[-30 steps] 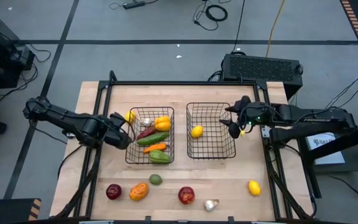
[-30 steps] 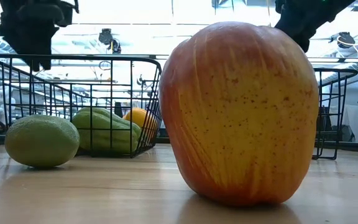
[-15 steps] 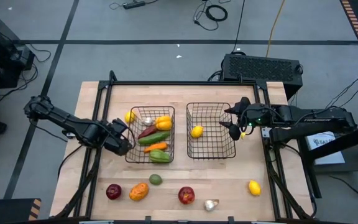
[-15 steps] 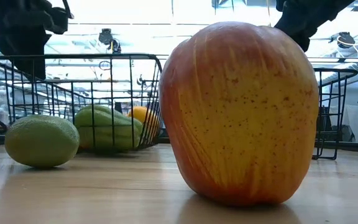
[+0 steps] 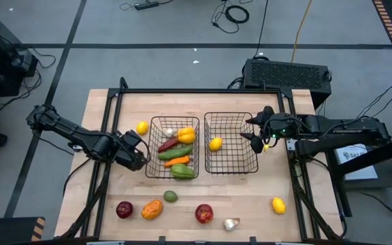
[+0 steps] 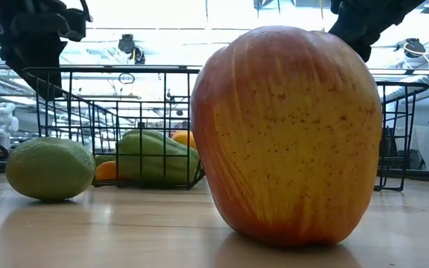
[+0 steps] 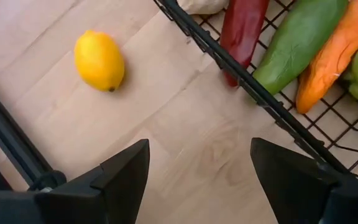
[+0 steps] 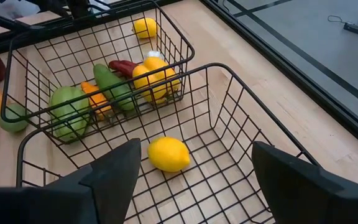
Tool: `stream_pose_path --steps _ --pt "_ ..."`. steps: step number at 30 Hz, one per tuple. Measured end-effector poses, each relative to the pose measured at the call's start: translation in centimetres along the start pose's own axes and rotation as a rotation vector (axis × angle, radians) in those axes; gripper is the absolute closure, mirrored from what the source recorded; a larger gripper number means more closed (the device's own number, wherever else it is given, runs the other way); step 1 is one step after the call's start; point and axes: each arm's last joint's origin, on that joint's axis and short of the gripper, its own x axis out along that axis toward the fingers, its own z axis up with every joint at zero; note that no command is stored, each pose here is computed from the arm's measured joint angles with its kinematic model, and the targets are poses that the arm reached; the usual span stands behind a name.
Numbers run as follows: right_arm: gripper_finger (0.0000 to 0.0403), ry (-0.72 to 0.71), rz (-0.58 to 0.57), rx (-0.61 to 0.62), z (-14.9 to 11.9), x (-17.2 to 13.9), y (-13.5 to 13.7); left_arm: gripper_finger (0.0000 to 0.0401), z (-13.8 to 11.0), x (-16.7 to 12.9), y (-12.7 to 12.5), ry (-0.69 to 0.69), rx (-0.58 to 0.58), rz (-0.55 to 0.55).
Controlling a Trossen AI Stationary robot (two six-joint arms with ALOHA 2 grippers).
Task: Sort produce into baskets
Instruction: Adjust the black wire baskets
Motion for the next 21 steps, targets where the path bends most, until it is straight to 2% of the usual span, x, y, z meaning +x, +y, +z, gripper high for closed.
stream_pose_path --steps 3,10,18,21 --pt "0.0106 0.000 0.000 0.000 0.0 0.0 0.0 0.0116 -0.1 0.0 -0.1 0.011 0.000 -0.014" --pt "0.0106 0.003 0.003 -0.001 0.0 0.0 0.0 0.0116 -1.3 -0.4 -2.4 0.031 0.066 -0.194" --pt "0.0106 0.009 0.005 -0.005 -0.1 0.0 0.0 0.0116 -5.2 -1.1 -4.5 0.079 0.126 -0.254" --pt "0.0106 0.008 0.006 -0.005 -0.1 0.0 0.0 0.0116 -6.6 -1.1 -6.1 0.045 0.140 -0.311"
